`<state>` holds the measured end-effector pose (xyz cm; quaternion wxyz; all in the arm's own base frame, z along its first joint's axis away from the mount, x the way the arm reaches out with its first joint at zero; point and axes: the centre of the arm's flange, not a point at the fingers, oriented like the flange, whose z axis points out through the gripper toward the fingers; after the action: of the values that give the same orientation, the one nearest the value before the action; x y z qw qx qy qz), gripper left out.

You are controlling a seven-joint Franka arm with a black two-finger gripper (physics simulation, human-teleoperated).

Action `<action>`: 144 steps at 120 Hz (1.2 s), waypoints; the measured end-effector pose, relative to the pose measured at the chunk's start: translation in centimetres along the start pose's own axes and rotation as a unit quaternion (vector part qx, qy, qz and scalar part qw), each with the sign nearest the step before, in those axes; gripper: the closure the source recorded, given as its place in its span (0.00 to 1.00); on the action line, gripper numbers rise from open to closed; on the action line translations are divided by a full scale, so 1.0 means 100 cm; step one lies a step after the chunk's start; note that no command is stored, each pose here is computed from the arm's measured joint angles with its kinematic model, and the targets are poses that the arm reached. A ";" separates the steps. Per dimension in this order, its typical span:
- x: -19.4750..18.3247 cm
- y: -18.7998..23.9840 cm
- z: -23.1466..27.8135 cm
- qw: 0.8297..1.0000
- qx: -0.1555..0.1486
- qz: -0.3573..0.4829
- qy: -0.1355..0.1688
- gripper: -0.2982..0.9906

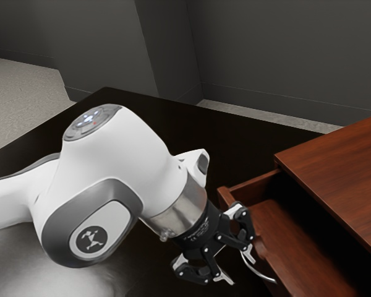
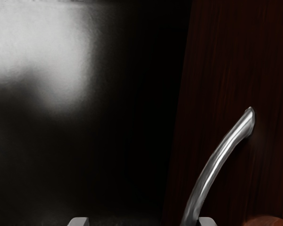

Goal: Pull the drawer handle with one arm to open the drawer

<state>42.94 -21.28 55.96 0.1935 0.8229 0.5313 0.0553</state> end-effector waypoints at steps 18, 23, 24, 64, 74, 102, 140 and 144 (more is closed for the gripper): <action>0.004 -0.007 -0.011 1.000 0.005 -0.009 0.003 0.58; 0.004 -0.009 -0.011 1.000 0.009 -0.012 0.002 0.58; 0.004 -0.009 -0.011 1.000 0.010 -0.012 0.001 0.58; 0.002 -0.020 -0.017 0.999 0.038 -0.028 -0.015 0.58; 0.003 -0.023 -0.019 0.998 0.043 -0.032 -0.015 0.58; 0.002 -0.027 -0.022 0.998 0.054 -0.034 -0.017 0.56; -0.004 -0.033 -0.039 0.998 0.053 -0.031 -0.016 0.53; -0.005 -0.033 -0.043 0.998 0.053 -0.030 -0.016 0.53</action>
<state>38.60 -19.42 58.76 0.1592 0.8163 0.5552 0.0081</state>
